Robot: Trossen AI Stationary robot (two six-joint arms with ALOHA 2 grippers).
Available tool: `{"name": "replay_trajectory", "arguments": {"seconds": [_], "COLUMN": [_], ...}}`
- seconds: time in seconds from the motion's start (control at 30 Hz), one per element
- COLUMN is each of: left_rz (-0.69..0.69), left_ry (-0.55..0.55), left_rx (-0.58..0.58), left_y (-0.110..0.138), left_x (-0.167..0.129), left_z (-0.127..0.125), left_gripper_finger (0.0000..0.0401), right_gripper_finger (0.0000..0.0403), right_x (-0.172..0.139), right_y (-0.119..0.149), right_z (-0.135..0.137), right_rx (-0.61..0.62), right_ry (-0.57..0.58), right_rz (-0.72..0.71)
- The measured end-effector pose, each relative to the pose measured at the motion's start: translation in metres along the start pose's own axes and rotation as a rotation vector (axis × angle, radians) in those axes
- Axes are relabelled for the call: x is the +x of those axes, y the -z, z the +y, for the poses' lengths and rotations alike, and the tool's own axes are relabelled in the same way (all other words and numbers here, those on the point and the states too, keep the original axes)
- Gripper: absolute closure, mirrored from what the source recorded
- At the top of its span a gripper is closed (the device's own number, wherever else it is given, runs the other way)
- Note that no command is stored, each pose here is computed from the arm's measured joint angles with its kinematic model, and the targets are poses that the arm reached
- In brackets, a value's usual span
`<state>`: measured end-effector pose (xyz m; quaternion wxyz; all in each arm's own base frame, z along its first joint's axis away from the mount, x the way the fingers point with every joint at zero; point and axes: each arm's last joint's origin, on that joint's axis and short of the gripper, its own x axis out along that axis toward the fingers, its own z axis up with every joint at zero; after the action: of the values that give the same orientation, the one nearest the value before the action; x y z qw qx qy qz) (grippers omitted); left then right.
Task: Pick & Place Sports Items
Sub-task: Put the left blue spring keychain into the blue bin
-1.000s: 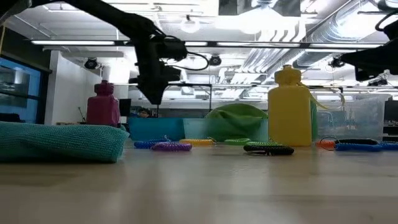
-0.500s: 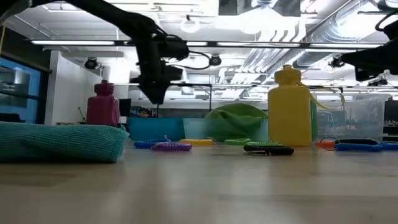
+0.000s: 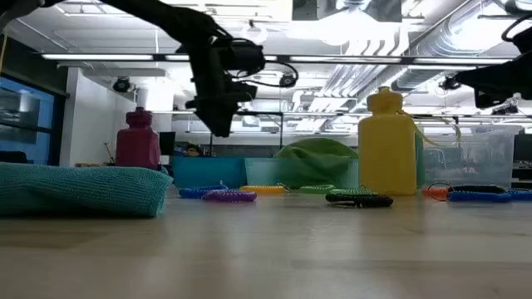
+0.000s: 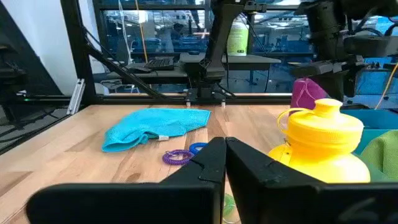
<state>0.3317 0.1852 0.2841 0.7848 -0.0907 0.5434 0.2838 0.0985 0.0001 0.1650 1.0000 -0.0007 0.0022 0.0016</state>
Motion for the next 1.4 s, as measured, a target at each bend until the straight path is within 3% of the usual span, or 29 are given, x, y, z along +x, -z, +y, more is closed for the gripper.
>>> {"name": "replay_trajectory", "arguments": {"seconds": [0.33,0.6,0.9,1.4], "left_rz": [0.039,0.115,0.117,0.14], "left_ry": [0.047,0.081,0.116,0.125], "left_rx": [0.065,0.097,0.005,-0.188], "left_y": [0.012,0.033,0.053,0.071], "left_x": [-0.021,-0.037,-0.055,-0.06], "left_z": [-0.045,-0.098,-0.148,-0.185], "left_gripper_finger": [0.0249,0.0249,0.0249,0.0249], "right_gripper_finger": [0.0403,0.0403,0.0403,0.0402], "right_x": [0.0,0.0,0.0,0.0], "right_y": [0.0,0.0,0.0,0.0], "right_z": [0.0,0.0,0.0,0.0], "right_rx": [0.0,0.0,0.0,0.0], "right_ry": [0.0,0.0,0.0,0.0], "right_rz": [0.0,0.0,0.0,0.0]}}
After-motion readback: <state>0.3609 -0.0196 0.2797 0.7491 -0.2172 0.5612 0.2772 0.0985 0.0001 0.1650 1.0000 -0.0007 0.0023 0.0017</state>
